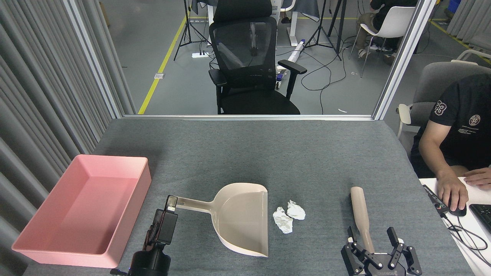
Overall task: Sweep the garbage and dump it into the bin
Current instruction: 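Grasp the dustpan handle with the left gripper and the brush handle with the right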
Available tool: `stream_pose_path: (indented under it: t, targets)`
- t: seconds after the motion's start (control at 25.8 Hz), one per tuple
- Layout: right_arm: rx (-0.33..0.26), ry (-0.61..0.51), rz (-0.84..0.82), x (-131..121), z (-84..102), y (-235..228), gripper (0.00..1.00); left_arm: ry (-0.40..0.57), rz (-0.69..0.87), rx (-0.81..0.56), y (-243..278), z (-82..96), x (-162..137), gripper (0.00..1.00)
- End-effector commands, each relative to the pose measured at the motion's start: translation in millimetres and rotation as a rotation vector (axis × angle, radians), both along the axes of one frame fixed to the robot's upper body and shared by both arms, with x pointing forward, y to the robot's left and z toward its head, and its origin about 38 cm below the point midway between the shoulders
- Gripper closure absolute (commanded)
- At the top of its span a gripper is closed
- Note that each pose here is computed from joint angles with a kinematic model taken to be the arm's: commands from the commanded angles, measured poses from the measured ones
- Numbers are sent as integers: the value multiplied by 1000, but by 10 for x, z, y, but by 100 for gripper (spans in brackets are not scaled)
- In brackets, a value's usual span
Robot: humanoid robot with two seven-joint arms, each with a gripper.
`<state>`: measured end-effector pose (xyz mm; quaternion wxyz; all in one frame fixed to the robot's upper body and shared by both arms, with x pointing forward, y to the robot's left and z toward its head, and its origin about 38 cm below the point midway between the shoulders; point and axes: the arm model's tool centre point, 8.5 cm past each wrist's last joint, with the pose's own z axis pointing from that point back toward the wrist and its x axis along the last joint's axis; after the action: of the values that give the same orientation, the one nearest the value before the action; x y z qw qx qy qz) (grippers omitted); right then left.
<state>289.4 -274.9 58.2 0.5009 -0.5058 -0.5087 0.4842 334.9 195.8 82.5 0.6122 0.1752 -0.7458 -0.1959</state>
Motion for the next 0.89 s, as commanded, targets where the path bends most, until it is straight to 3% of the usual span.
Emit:
stream_pose_path:
  t: [0.0,0.16,0.5,0.66,0.85]
  targets:
    - [-2,11,-13,-107,-52,-81,2,35,-1,-21,1,-121,7,1]
    - [-5,31,-25,-138,-106,-105,2,84,-1,-19,5,-290,7,1]
    - [-11,79,-24,-198,-250,-142,2,84,4,-19,-4,-307,4,1]
    - [-8,120,-29,-227,-389,-162,2,109,4,-18,-2,-391,-9,1]
    - [-6,126,-29,-224,-415,-167,2,109,1,-18,-15,-392,-5,1]
